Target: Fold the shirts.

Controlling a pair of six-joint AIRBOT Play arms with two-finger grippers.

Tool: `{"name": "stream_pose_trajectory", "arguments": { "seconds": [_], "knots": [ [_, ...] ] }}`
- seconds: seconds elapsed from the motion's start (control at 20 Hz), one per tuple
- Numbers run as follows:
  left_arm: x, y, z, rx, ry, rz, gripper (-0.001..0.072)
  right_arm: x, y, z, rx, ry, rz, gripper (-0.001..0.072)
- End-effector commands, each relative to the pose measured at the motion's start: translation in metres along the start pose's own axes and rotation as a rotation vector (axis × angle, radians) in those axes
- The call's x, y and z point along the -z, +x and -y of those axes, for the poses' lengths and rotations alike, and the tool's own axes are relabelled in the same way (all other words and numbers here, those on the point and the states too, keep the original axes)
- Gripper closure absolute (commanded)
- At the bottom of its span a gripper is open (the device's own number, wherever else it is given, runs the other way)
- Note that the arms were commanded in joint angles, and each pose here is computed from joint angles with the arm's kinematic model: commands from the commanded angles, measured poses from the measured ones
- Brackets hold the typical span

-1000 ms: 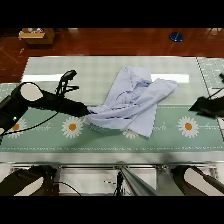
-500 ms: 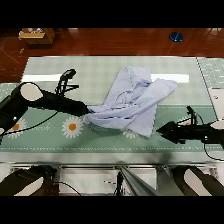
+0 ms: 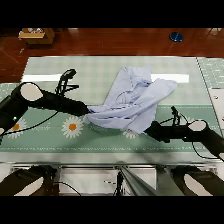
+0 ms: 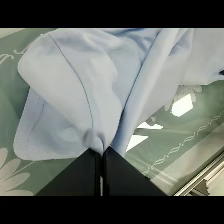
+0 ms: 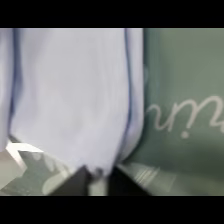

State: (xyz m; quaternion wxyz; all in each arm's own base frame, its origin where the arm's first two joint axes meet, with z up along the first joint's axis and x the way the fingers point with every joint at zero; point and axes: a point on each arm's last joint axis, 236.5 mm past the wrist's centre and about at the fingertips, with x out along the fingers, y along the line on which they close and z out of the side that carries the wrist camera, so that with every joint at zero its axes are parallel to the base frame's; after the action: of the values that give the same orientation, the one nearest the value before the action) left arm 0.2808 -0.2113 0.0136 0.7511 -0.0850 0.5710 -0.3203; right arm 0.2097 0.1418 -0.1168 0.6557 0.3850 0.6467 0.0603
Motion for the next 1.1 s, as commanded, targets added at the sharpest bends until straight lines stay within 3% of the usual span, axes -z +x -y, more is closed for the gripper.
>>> {"name": "stream_pose_trajectory", "arguments": {
  "seconds": [0.0, 0.15, 0.3, 0.45, 0.6, 0.8, 1.05],
  "knots": [
    [0.0, 0.0, -0.001, -0.002, 0.016, 0.002, 0.0687, -0.005, 0.014, -0.013, -0.039, 0.061, 0.029, 0.0693],
    [-0.012, -0.009, -0.007, -0.017, 0.007, 0.049, 0.0687, -0.025, -0.016, -0.07, -0.193, -0.091, 0.08, 0.0693],
    [-0.056, -0.055, -0.002, -0.037, 0.038, 0.2, 0.0688, -0.058, -0.104, -0.155, -0.357, -0.301, 0.24, 0.0693],
    [-0.132, -0.161, 0.038, -0.074, 0.164, 0.536, 0.0688, -0.079, -0.251, -0.245, -0.492, -0.525, 0.581, 0.0693],
    [-0.178, -0.306, 0.115, -0.092, 0.332, 0.943, 0.0688, -0.054, -0.391, -0.309, -0.562, -0.712, 0.892, 0.0694],
    [-0.151, -0.45, 0.21, -0.079, 0.524, 1.269, 0.0688, 0.003, -0.504, -0.35, -0.538, -0.89, 1.18, 0.0694],
    [-0.067, -0.544, 0.283, -0.049, 0.678, 1.495, 0.0688, 0.053, -0.561, -0.363, -0.516, -0.937, 1.335, 0.0694]
  ]
}}
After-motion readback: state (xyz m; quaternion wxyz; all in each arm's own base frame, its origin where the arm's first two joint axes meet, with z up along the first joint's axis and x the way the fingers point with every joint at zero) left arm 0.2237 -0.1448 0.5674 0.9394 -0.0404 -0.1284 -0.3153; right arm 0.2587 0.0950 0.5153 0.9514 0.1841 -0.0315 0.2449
